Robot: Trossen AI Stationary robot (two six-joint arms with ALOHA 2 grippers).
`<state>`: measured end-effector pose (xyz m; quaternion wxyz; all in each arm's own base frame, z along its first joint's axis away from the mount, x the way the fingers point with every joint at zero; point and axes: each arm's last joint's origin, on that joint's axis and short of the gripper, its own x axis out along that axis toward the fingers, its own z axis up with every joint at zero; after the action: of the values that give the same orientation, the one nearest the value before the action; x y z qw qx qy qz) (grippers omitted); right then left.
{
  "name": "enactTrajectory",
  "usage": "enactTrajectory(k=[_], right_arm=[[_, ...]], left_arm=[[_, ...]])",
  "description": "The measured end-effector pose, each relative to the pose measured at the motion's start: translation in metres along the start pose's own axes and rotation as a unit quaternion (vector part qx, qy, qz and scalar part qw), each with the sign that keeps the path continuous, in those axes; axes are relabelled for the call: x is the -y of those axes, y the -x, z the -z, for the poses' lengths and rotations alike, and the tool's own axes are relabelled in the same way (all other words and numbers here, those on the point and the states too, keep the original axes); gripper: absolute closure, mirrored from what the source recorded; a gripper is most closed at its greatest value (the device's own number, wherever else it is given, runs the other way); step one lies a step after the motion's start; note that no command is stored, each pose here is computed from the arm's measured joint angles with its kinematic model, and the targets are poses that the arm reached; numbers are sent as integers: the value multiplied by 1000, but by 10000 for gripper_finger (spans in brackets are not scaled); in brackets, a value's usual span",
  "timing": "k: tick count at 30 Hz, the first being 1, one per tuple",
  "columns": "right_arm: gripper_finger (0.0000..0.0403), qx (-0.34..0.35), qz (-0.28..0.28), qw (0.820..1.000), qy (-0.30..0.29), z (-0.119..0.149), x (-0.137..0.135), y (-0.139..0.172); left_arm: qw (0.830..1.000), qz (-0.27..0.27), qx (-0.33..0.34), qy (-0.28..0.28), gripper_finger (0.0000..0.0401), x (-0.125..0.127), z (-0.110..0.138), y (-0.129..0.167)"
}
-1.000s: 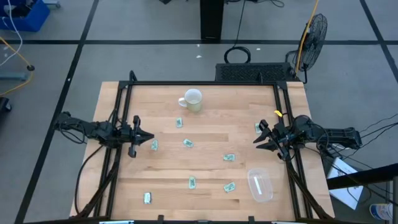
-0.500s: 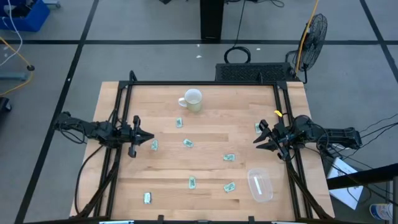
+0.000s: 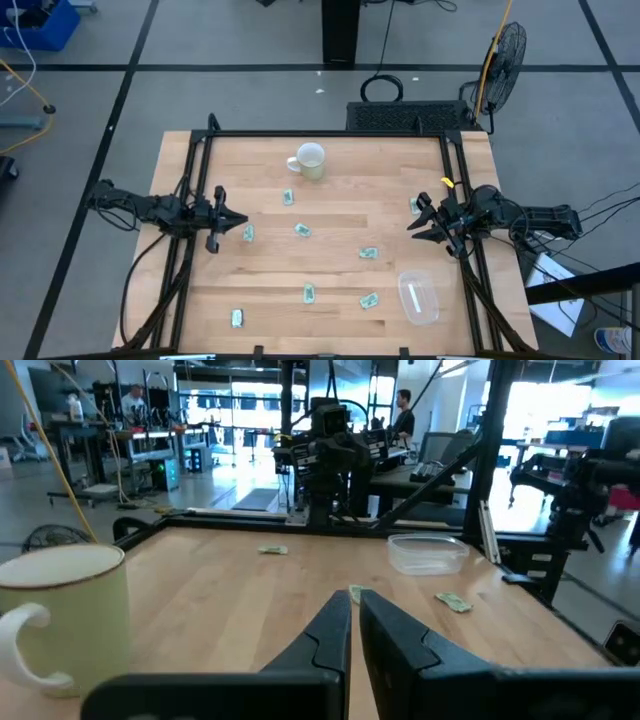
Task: Pick and place Stevia / Truvia into bins
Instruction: Put the stevia packet into the transparent bin
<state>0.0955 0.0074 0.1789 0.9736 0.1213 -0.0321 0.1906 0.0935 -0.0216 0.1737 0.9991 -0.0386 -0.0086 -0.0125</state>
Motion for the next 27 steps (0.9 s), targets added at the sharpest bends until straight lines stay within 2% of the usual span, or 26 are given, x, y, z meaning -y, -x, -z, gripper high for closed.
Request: enactTrajectory(k=[19, 23, 27], right_arm=[[300, 5, -1, 1000, 6, -1, 0, 0], [300, 5, -1, 1000, 19, -1, 0, 0], [300, 19, 51, 997, 50, -2, 3, 0]], left_arm=[[999, -18, 30, 16, 370, -1, -6, 0], [998, -42, 30, 27, 370, -2, -6, 0], [996, -78, 32, 39, 370, -4, -5, 0]])
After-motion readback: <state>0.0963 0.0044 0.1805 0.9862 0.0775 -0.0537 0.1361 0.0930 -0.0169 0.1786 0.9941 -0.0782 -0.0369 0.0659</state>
